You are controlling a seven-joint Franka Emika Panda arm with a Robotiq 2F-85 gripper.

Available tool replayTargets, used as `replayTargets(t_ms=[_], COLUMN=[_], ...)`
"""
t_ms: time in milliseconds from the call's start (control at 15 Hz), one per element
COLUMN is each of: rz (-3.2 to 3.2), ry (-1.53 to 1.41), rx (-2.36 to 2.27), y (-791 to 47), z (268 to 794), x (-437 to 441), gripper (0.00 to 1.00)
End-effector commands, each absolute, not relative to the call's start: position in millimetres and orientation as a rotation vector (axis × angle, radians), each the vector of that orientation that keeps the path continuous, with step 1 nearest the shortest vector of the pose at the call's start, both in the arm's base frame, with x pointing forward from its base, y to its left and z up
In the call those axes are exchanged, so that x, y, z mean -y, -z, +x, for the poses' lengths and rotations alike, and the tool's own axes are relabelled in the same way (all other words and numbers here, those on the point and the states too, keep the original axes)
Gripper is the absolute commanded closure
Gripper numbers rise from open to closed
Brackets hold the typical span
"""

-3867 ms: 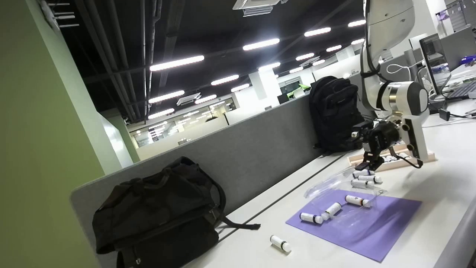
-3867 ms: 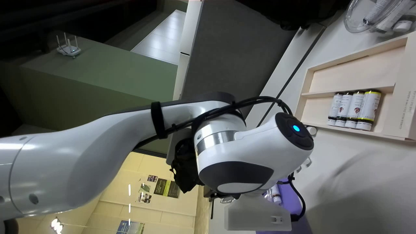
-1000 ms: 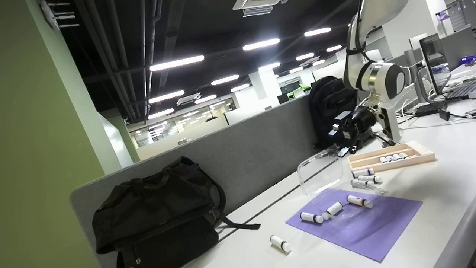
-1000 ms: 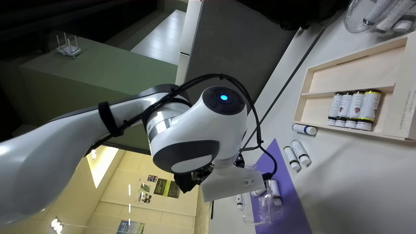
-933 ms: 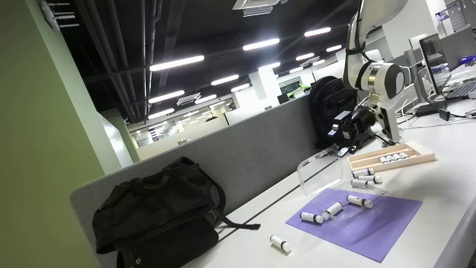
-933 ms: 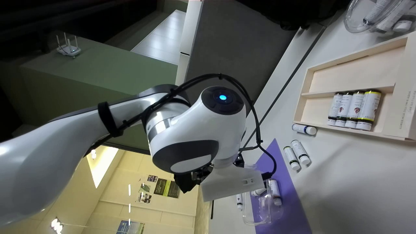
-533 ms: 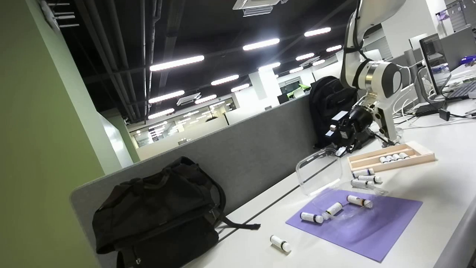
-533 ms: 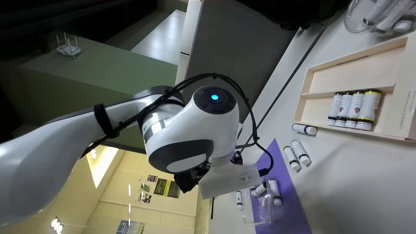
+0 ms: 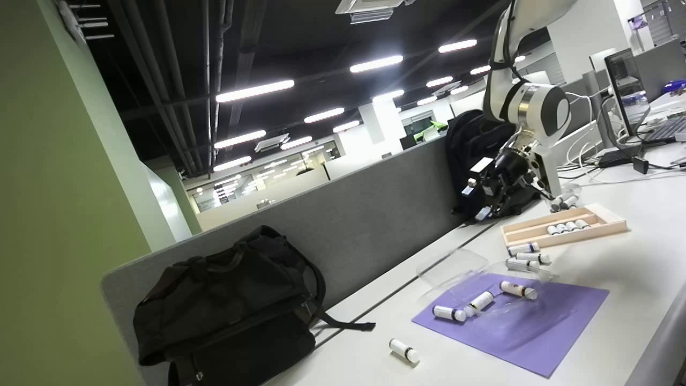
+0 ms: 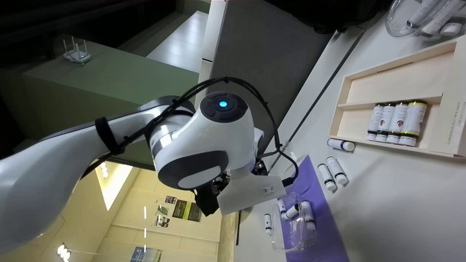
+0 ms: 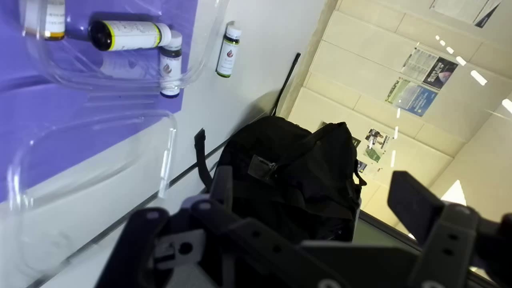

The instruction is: Open the lid of the transparent bowl

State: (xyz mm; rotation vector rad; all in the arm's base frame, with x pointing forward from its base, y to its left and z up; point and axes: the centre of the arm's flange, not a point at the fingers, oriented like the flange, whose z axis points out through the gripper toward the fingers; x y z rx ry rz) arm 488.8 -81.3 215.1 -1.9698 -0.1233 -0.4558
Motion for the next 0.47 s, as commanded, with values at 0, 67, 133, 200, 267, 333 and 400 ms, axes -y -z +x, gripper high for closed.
replayTargets(t_ms=[0, 67, 133, 200, 267, 333, 400], rz=[-1.992, -1.992, -1.989, -1.992, -1.981, -1.981, -1.981], ry=[0.451, 0.448, 0.442, 0.416, 0.457, 0.459, 0.459], rx=[0.088, 0.085, 0.081, 0.083, 0.109, 0.110, 0.112], y=[-229, -231, -233, -238, -226, -228, -226], z=[507, 511, 513, 514, 503, 504, 504], x=[85, 87, 88, 88, 86, 86, 85], gripper=[0.00, 0.00, 0.00, 0.00, 0.00, 0.00, 0.00])
